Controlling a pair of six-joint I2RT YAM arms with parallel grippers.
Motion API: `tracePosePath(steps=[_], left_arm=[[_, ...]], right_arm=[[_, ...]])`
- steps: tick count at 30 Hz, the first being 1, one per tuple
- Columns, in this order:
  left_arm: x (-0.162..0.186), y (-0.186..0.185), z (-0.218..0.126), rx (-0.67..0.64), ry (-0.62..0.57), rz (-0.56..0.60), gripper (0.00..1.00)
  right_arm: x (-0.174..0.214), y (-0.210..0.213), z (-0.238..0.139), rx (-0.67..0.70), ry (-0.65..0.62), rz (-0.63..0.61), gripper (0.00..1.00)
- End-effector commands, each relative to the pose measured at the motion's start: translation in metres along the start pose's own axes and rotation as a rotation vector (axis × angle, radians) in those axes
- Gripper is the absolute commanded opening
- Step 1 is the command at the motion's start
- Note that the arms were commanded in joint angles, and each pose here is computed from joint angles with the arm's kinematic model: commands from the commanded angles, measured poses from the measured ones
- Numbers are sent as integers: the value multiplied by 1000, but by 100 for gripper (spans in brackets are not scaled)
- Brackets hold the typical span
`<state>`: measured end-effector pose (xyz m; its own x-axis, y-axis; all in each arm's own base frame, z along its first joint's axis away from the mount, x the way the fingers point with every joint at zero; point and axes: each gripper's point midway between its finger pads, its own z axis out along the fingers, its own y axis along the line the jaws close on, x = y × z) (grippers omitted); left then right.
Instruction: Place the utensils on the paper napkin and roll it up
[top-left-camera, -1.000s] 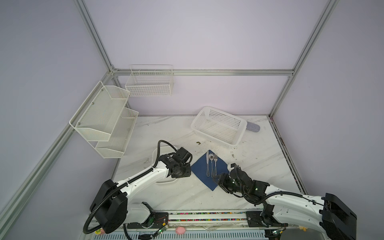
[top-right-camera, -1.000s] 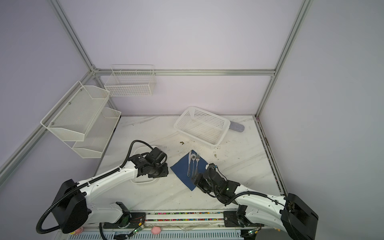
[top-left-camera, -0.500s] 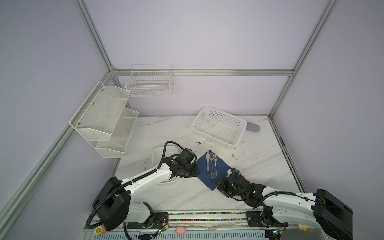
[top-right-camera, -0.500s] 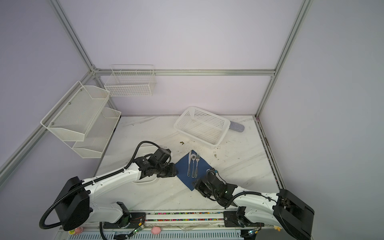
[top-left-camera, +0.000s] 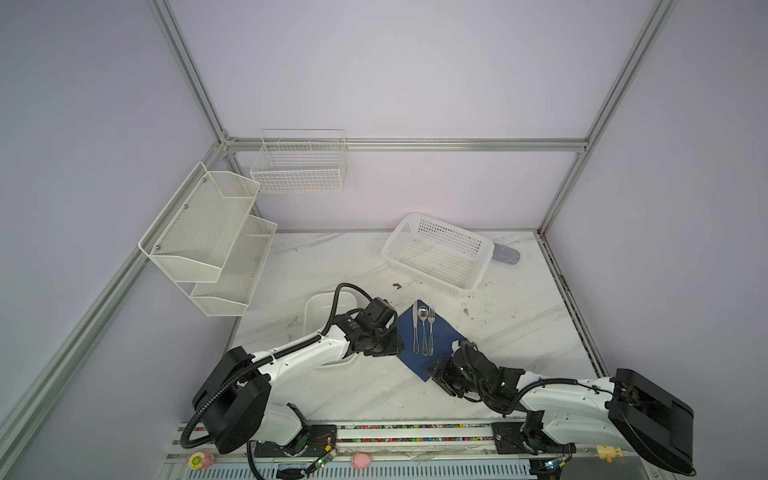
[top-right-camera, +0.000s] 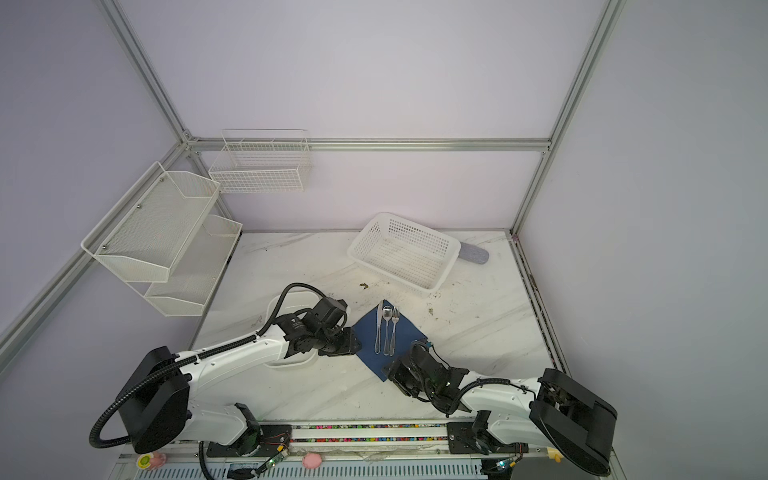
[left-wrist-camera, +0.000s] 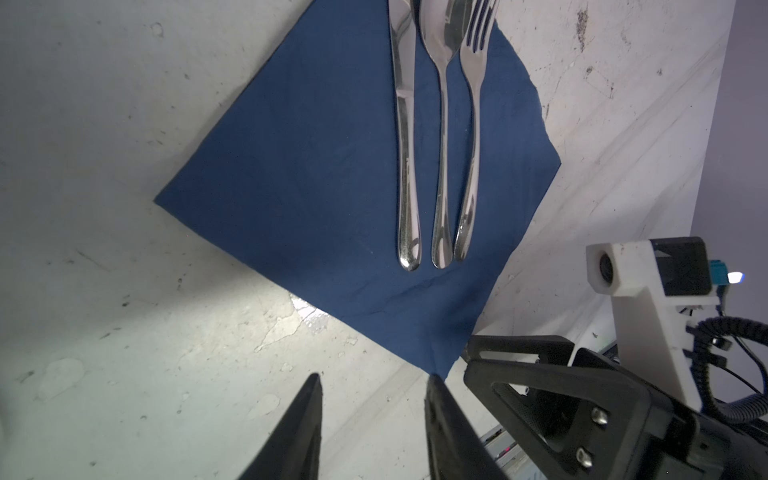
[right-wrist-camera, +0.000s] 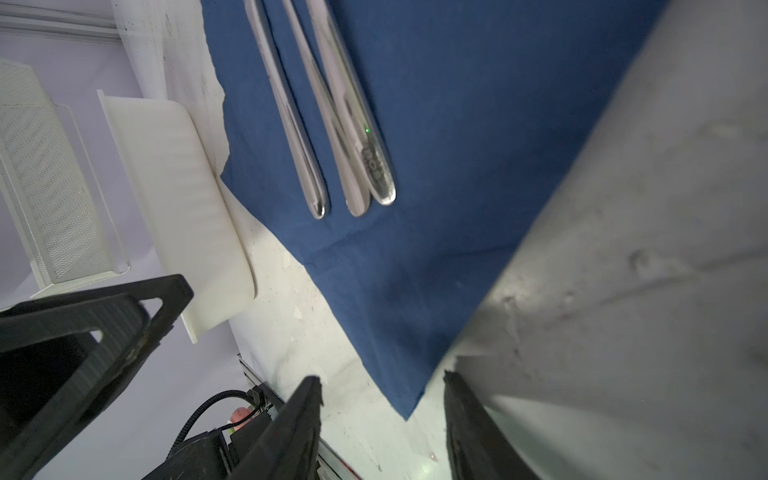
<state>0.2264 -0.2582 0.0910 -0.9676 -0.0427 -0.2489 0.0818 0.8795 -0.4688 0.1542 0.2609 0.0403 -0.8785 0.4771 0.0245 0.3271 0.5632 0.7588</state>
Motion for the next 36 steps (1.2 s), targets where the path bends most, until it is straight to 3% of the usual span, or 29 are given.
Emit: tracePosePath(steps=[1,13,25,36], left_arm=[[7,1,4,14,15,-12,40],[12,-1,6,15,26,-33,40],[3,-8,1,22,-8,-26,42],[3,-9,8,19,9,-29,45]], right_arm=[[3,-4,2,-6,13,71,50],[1,1,9,-40,10,93,50],[-15,52,-20,-227,-81,56,54],[-45,61,-11,-197,-123,13,56]])
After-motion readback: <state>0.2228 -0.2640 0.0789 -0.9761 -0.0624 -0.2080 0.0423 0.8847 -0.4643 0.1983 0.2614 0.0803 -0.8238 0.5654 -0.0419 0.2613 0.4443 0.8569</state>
